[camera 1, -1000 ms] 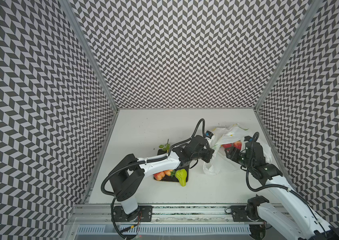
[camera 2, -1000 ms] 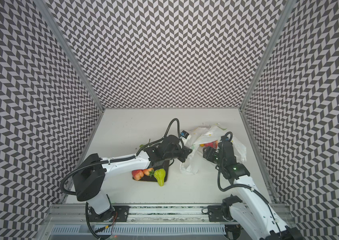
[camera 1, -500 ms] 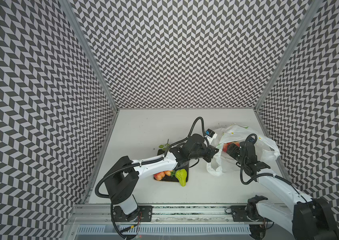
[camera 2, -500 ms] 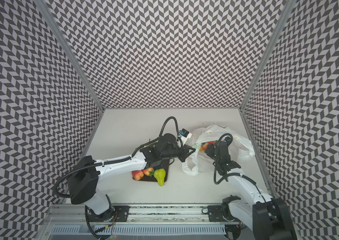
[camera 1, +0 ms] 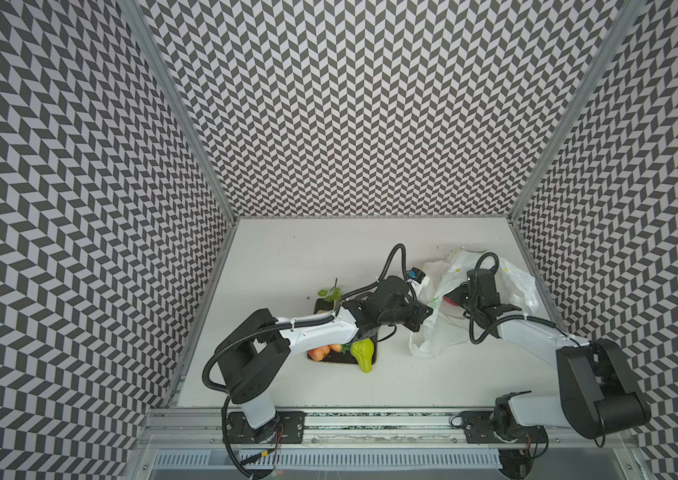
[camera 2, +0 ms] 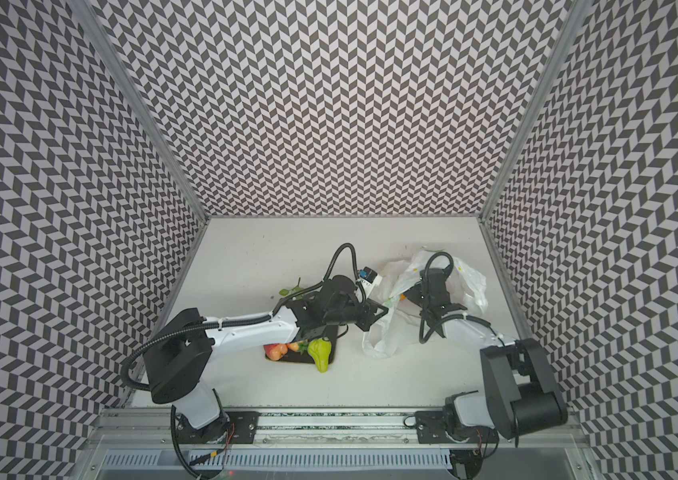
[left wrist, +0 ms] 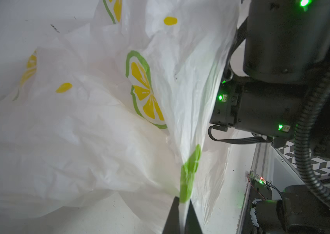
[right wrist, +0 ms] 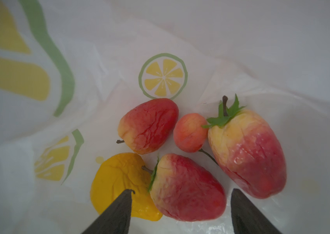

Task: Take the fake fruits out of the plastic bag
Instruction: 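Grasp the bag edge with the left gripper while the right reaches inside, then hold the bag with the left gripper while the right closes on a peach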

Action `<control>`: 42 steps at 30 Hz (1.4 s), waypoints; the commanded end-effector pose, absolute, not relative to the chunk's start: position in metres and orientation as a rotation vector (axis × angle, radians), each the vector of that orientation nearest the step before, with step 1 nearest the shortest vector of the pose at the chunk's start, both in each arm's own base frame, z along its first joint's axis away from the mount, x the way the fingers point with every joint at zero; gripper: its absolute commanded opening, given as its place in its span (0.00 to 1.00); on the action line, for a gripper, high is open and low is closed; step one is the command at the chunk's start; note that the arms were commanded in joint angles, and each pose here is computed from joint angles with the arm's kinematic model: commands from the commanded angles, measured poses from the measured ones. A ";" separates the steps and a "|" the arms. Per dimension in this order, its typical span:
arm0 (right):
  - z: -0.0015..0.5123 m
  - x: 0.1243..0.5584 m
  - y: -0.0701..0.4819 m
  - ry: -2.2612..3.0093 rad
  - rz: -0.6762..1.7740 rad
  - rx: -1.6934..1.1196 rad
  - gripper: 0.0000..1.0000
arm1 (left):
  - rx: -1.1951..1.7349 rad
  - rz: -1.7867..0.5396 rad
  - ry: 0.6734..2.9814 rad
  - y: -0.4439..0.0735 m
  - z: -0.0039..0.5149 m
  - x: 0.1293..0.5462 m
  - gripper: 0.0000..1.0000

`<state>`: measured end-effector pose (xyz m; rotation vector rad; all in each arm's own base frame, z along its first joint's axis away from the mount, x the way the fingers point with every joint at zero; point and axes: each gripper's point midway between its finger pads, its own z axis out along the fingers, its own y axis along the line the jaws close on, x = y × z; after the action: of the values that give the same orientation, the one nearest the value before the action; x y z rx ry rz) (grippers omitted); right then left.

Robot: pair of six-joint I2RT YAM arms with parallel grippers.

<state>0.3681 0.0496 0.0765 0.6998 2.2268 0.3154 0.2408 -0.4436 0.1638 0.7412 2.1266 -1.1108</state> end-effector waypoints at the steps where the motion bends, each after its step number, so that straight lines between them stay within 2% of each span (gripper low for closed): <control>1: 0.078 0.382 0.055 2.228 0.333 0.641 0.76 | 0.752 -1.145 2.120 -0.453 0.163 0.237 0.07; 12: 0.066 0.403 0.056 2.269 0.248 0.546 0.82 | 0.778 -1.160 2.132 -0.461 0.154 0.234 0.07; 19: 0.047 0.407 0.061 2.334 0.244 0.506 0.76 | 0.769 -1.146 2.139 -0.459 0.153 0.235 0.07; 26: 0.041 0.395 0.061 2.377 0.239 0.499 0.75 | 0.735 -1.111 2.151 -0.454 0.151 0.243 0.06; 35: 0.044 0.354 0.059 2.390 0.293 0.542 0.75 | 0.677 -1.066 2.153 -0.433 0.154 0.258 0.06; 42: 0.076 0.357 0.058 2.292 0.298 0.467 0.86 | 0.702 -1.045 2.150 -0.430 0.153 0.261 0.06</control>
<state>0.3492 0.0589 0.0615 0.5021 2.3520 0.2971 0.2614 -0.4331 0.1466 0.6900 2.1687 -1.0581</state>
